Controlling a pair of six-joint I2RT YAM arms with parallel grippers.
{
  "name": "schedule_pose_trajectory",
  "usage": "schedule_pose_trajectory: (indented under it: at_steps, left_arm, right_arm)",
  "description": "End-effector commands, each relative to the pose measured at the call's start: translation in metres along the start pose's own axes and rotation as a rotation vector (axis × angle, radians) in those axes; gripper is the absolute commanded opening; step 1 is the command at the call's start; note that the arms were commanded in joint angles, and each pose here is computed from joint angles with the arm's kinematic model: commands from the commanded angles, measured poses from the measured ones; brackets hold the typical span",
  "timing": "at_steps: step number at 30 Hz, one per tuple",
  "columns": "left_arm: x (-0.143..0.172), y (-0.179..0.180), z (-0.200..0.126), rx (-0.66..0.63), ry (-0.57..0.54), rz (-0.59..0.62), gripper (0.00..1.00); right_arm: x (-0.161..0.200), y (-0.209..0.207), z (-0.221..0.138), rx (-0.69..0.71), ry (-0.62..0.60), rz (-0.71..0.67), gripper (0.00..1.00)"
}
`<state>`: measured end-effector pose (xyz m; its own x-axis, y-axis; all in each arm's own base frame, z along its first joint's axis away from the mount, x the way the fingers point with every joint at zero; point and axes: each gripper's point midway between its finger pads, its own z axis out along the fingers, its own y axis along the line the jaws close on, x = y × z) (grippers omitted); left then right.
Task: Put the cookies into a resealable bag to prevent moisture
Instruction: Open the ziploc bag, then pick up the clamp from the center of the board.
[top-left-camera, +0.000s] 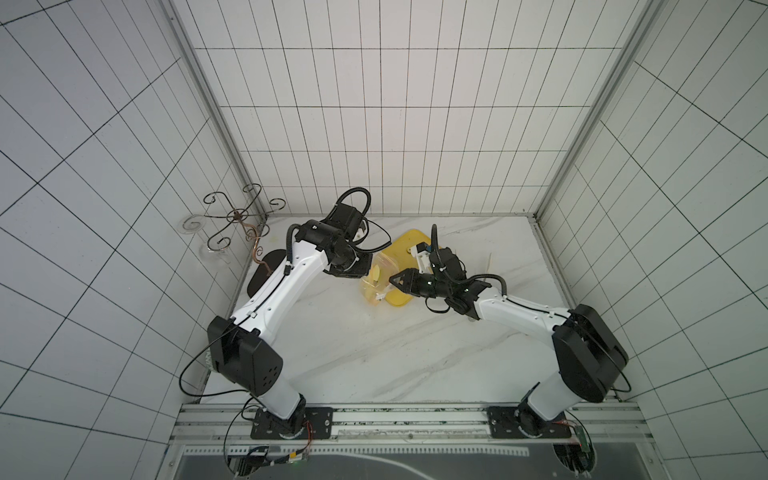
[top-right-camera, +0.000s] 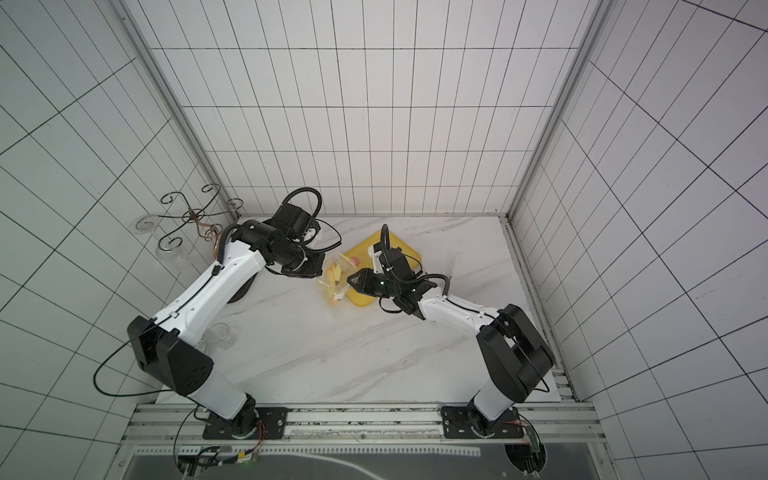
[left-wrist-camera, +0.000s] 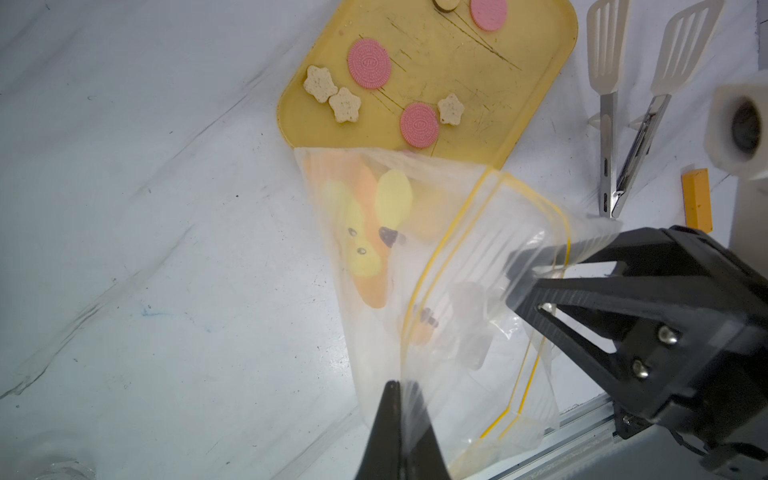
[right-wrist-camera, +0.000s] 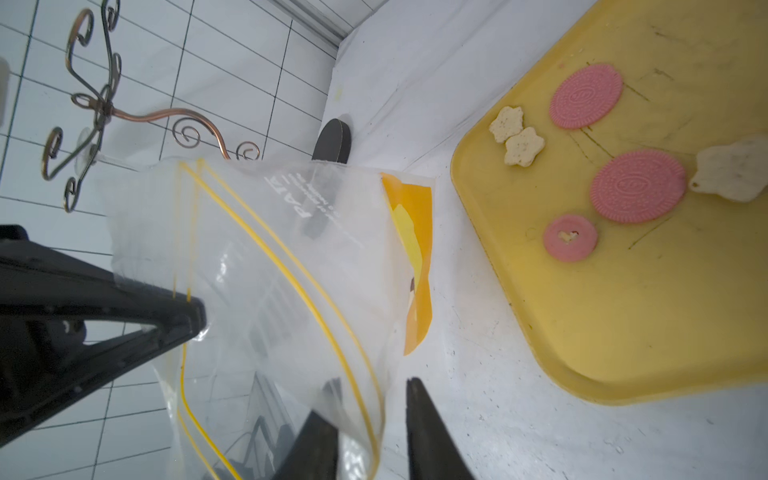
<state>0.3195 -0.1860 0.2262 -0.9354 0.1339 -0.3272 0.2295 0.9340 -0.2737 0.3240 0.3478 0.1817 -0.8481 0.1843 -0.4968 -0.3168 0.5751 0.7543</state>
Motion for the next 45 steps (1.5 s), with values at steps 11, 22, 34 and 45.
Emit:
schedule_pose_trajectory:
  at_steps: [11, 22, 34, 45]
  left_arm:
    - [0.002, 0.002, -0.003, -0.029, 0.017, 0.017, 0.0]
    - [0.022, 0.04, -0.009, -0.166, 0.03, -0.035, 0.0]
    - [0.012, 0.034, 0.001, -0.116, 0.044, -0.025, 0.0]
    - [0.011, 0.035, 0.003, -0.119, 0.04, -0.016, 0.0]
  right_arm:
    - [-0.059, -0.013, -0.147, 0.372, -0.314, -0.406, 0.79]
    - [-0.048, -0.166, -0.166, 0.866, -0.315, -0.341, 1.0]
    - [-0.024, -0.24, -0.142, 0.881, -0.212, -0.243, 1.0]
    - [-0.031, -0.279, -0.134, 0.969, -0.223, -0.21, 0.91]
